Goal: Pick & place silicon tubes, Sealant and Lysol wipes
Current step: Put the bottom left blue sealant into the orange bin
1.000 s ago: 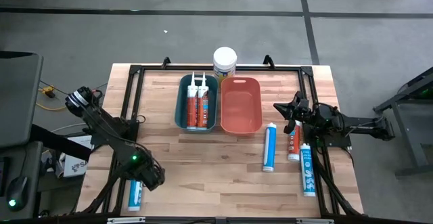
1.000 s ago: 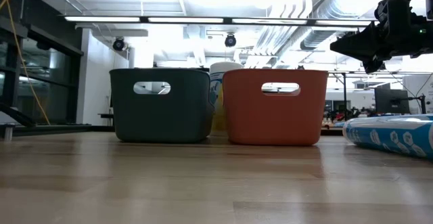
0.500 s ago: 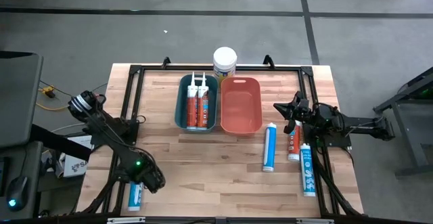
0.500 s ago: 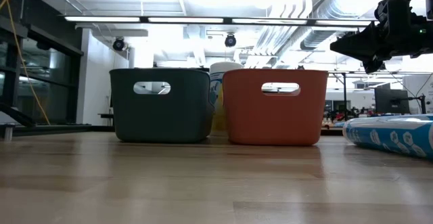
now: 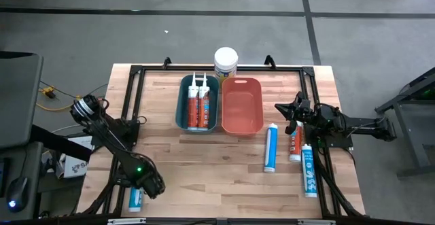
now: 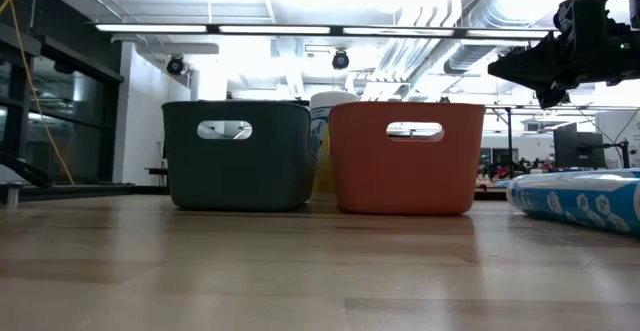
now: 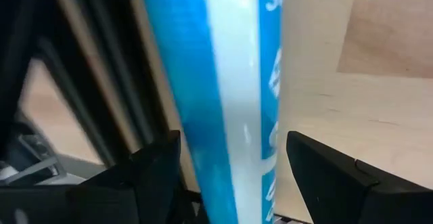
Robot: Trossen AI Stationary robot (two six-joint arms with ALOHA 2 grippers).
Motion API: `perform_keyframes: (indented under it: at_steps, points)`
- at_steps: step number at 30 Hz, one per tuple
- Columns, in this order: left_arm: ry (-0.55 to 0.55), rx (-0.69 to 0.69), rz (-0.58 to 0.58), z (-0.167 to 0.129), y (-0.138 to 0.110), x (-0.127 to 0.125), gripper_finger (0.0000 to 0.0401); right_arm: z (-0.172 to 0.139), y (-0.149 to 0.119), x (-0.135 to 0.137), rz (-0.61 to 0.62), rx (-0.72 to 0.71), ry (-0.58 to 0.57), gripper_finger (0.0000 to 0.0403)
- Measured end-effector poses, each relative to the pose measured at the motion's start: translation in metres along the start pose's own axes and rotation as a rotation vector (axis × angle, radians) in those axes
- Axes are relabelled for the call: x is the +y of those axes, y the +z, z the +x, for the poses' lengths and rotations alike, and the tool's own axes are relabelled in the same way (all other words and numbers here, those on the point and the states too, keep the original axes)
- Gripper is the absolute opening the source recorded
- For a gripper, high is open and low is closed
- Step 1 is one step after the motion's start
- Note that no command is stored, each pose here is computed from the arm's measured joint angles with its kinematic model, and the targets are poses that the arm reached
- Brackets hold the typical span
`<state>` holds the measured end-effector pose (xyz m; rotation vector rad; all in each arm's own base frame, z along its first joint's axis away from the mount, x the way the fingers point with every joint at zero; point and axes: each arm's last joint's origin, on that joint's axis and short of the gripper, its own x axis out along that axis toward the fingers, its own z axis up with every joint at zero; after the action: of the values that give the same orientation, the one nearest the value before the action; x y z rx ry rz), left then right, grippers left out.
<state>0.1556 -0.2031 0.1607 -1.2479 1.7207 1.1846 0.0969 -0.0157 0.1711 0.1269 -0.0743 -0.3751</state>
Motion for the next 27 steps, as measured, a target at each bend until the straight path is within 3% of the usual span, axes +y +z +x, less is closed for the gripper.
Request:
perform_keyframes:
  at_steps: [15, 27]
  points:
    - [-0.110, -0.009, 0.042, 0.022, 0.017, -0.003, 0.0261, 0.000, 0.000, 0.000, 0.000, 0.000, 0.000, 0.0012]
    - [-0.179, -0.021, 0.060, 0.021, 0.015, -0.007, 0.0221, 0.000, 0.000, 0.000, 0.000, 0.000, 0.000, 0.0012]
